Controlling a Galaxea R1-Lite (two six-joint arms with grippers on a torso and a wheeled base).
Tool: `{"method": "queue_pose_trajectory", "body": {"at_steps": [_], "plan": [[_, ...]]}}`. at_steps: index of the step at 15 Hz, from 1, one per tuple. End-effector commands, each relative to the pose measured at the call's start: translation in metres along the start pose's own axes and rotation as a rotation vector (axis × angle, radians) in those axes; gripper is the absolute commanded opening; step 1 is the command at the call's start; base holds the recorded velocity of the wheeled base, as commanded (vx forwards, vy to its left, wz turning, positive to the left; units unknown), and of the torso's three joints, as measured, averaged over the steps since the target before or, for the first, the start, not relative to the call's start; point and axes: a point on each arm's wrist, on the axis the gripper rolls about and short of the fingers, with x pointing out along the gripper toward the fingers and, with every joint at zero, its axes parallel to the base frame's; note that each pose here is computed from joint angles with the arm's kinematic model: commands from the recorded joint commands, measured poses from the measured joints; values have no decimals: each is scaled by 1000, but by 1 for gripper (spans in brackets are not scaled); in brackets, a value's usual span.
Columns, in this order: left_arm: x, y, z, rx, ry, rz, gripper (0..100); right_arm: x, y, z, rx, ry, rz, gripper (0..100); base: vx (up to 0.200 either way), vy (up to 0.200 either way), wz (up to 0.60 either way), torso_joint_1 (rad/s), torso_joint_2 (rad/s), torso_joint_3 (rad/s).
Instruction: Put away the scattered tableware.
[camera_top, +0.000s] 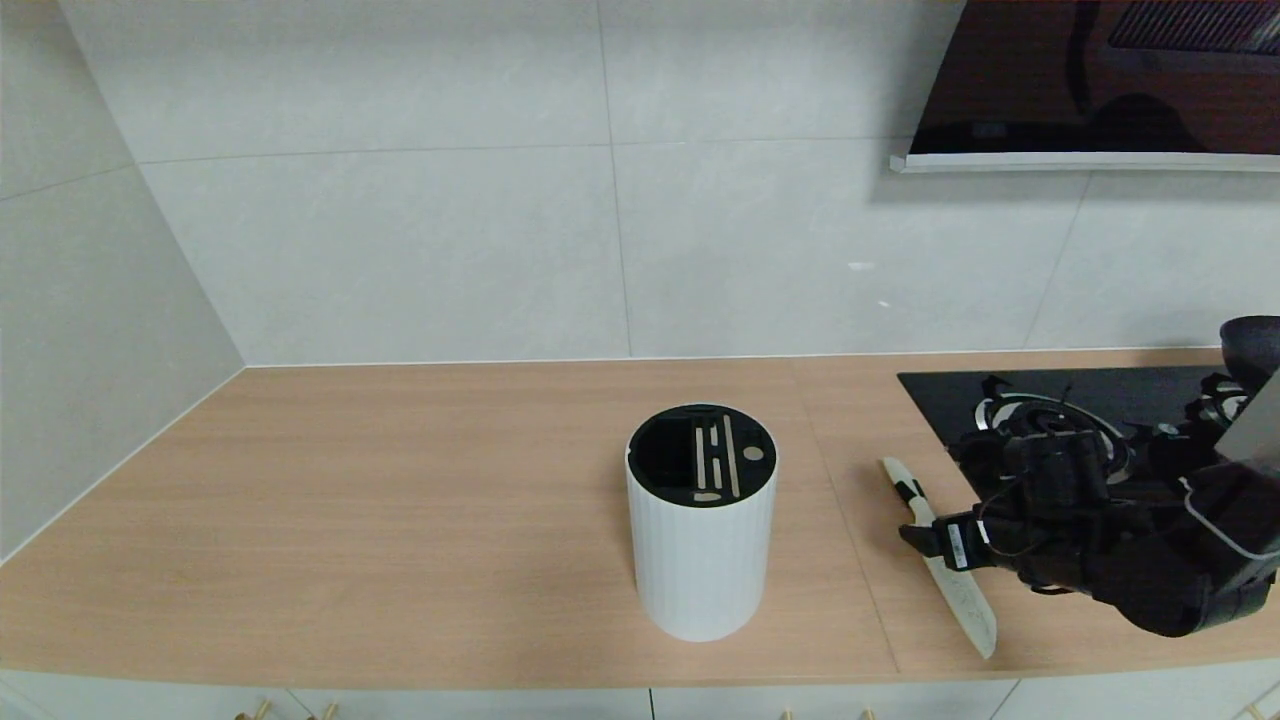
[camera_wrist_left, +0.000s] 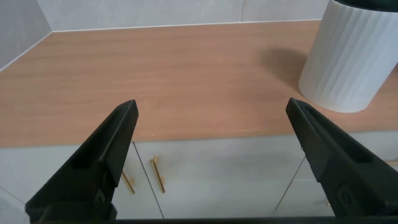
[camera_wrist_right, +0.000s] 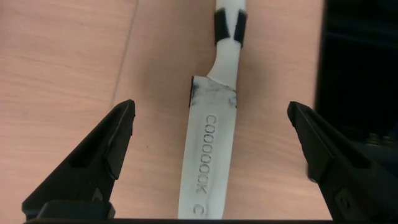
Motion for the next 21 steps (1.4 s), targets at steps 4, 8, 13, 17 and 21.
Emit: {"method": "queue_pose_trajectory", "body": {"at_steps": [4,8,13,17,21], "plan": [[0,0,0,0,1,0,100,27,2,-20,1,56,0,100,0,0,0,0,0,0],[0,0,0,0,1,0,100,35,0,-21,9,24,-35,100,0,0,0,0,0,0],[0,0,0,0,3,0,100,38,-3,-21,15,23,-44,100,0,0,0,0,0,0],[0,0,0,0,1,0,100,40,-3,-21,15,27,-45,100,0,0,0,0,0,0],[0,0,0,0,1,0,100,43,-5,-25,18,38,-55,0,0,0,0,0,0,0]]}}
